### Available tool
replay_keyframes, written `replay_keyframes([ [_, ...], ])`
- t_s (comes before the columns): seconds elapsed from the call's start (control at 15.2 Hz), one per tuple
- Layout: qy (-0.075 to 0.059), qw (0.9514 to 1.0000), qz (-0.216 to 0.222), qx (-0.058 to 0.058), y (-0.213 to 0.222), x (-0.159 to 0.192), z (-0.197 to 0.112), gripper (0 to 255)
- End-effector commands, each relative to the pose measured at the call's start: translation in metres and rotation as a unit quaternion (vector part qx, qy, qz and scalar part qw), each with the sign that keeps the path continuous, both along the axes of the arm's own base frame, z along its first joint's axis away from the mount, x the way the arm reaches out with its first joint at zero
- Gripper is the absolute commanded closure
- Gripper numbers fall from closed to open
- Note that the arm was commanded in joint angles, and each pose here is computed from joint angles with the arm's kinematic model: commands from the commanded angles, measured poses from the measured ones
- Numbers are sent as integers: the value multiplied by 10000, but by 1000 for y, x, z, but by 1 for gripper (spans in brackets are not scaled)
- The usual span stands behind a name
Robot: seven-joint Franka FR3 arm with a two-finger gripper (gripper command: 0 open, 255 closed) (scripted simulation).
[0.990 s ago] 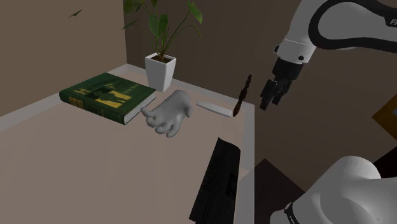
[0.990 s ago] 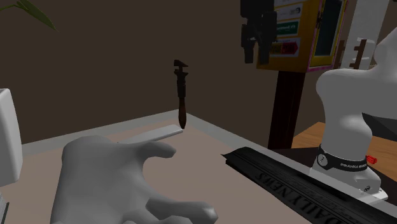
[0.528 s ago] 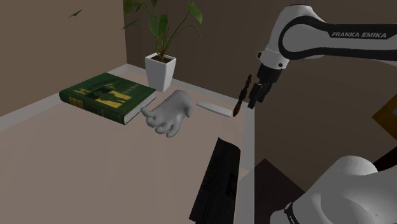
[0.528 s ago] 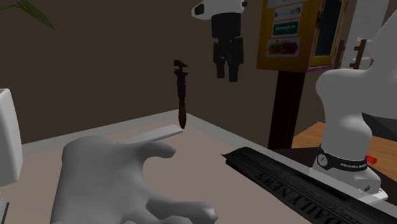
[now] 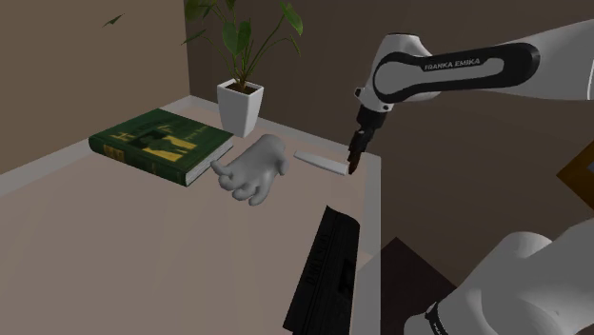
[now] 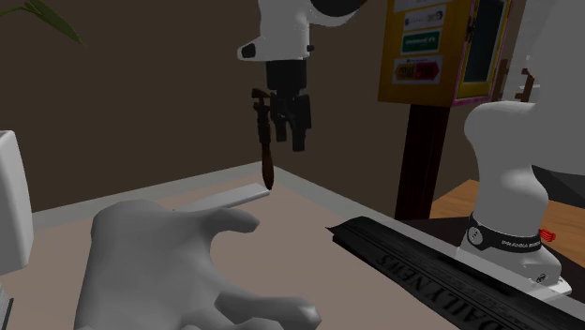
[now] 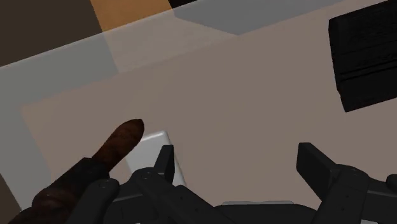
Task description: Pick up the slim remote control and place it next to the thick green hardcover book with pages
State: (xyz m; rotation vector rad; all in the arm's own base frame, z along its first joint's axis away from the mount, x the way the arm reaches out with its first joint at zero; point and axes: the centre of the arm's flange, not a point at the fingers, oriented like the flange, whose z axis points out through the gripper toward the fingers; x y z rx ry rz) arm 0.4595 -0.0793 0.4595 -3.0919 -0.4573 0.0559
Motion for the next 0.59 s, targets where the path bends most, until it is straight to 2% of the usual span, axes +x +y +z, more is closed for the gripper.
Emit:
replay_keyframes([
  [0.0,-30,9998,216,-16,-9,21,-14,0],
  [0.53,-131,9945,1039,-58,-23,107,-69,0],
])
